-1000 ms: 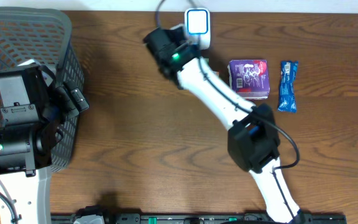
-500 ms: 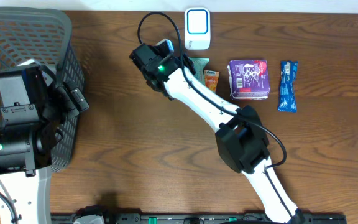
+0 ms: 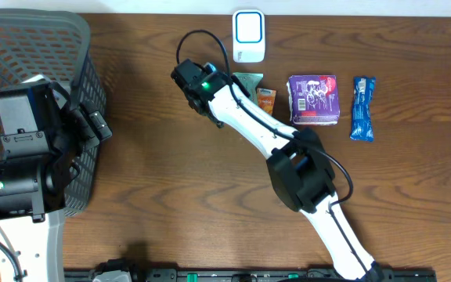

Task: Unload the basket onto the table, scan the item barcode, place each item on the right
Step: 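Lift the green wipes pack up to the scanner, then lower the green pack onto the table left of the Kleenex pack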

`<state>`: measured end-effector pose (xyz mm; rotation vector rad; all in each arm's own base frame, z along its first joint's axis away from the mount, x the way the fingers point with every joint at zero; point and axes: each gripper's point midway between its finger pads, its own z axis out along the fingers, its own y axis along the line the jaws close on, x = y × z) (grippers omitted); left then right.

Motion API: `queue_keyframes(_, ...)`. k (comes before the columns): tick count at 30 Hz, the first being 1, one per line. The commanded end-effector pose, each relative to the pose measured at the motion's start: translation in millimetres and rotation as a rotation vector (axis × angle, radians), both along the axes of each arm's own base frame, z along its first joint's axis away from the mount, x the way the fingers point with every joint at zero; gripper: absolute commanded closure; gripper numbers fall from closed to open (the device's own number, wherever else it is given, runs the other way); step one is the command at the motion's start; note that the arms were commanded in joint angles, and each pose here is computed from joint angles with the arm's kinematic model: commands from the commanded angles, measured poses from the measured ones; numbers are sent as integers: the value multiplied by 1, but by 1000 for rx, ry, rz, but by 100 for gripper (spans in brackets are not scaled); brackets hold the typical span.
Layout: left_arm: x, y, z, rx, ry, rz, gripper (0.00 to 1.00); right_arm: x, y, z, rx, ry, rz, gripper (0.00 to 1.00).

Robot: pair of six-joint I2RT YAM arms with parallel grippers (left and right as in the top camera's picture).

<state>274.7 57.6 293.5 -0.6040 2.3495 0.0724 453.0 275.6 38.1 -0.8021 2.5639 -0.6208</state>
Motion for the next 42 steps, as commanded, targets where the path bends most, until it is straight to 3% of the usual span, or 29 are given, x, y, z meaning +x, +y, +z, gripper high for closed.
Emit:
queue_keyframes(1,0,3,7,6,-16,14,2,1,-11,-13,-45,35,15,22)
queue_keyframes(18,0,3,7,5,-16,14,2,15,-28,-26,78,99,-39,23)
queue_keyframes(19,0,3,7,6,-16,14,2,16,-26,-28,95,103,-35,28)
queue_keyframes(22,0,3,7,6,-16,14,2,15,-19,-34,134,114,-27,70)
queue_keyframes(23,0,3,7,6,-16,14,2,13,-17,-38,146,119,-27,89)
queue_keyframes(24,0,3,7,6,-16,14,2,13,-16,-40,151,123,-26,99)
queue_keyframes(31,0,3,7,6,-16,14,2,-9,10,-42,297,242,3,99)
queue_keyframes(36,0,3,7,6,-16,14,2,-26,62,9,643,351,12,99)
queue_keyframes(42,0,3,7,6,-16,14,2,-30,85,55,997,504,-41,99)
